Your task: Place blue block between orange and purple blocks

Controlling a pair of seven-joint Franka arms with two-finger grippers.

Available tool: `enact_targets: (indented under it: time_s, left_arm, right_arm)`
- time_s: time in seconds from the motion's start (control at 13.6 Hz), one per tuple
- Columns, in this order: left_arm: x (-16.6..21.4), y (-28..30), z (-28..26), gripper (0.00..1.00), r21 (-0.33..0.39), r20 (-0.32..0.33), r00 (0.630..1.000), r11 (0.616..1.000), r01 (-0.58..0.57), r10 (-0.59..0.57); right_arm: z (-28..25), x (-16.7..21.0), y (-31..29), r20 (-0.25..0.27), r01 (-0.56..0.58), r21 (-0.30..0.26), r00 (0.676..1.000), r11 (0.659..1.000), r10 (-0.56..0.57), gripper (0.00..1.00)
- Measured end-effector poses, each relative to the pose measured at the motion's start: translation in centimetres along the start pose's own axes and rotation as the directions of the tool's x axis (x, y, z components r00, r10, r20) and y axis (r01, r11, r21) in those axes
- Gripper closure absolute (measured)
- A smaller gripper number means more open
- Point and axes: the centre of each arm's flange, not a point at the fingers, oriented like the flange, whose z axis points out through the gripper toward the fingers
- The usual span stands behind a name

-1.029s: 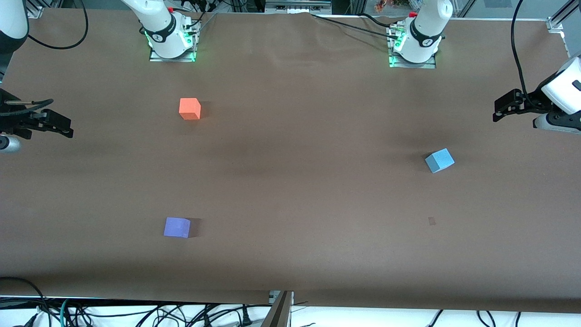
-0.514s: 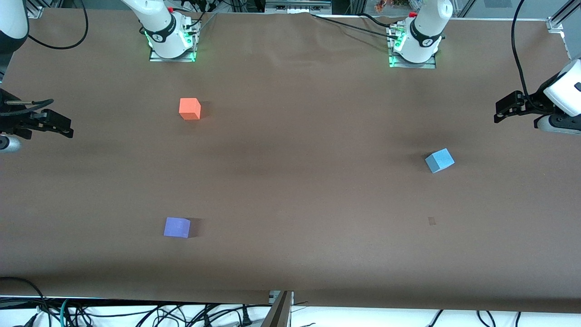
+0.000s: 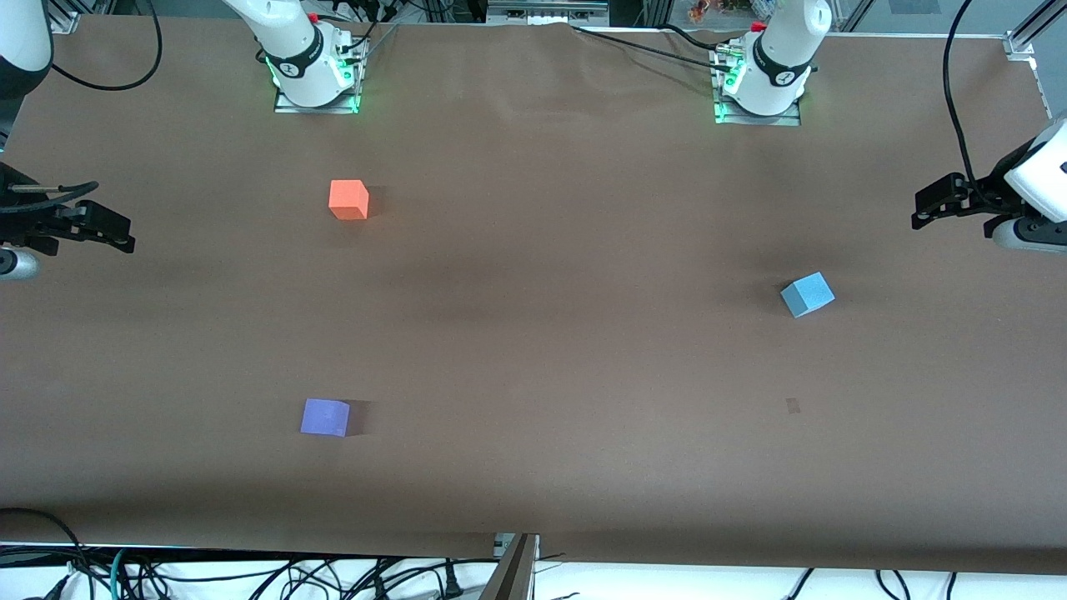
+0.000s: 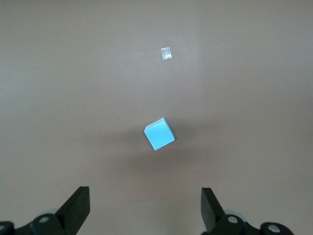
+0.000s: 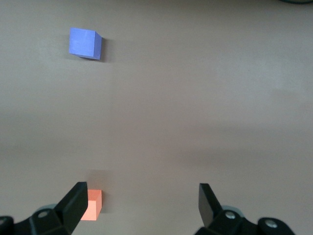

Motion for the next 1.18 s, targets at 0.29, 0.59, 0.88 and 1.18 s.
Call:
enact_targets:
  time_s: [0.29,0.59,0.88,1.18]
  left_arm:
    - [1.0,-0.1,2.2,0.00,-0.006,0.040,0.999,1.000,-0.001,0.002]
    - [2.0,-1.1,4.7,0.00,-0.014,0.083,0.996,1.000,0.017,-0.016]
    - [2.8,-4.7,7.9,0.00,-0.052,0.119,0.983,0.988,0.144,-0.137]
    - [3.8,-5.6,11.7,0.00,-0.053,0.123,0.954,0.958,0.280,-0.272]
  right_arm:
    - [0.0,0.0,0.0,0.000,0.000,0.000,1.000,1.000,0.000,0.00]
    - [0.0,0.0,0.0,0.000,0.000,0.000,1.000,1.000,0.000,0.00]
    - [0.0,0.0,0.0,0.000,0.000,0.000,1.000,1.000,0.000,0.00]
    - [0.0,0.0,0.0,0.000,0.000,0.000,1.000,1.000,0.000,0.00]
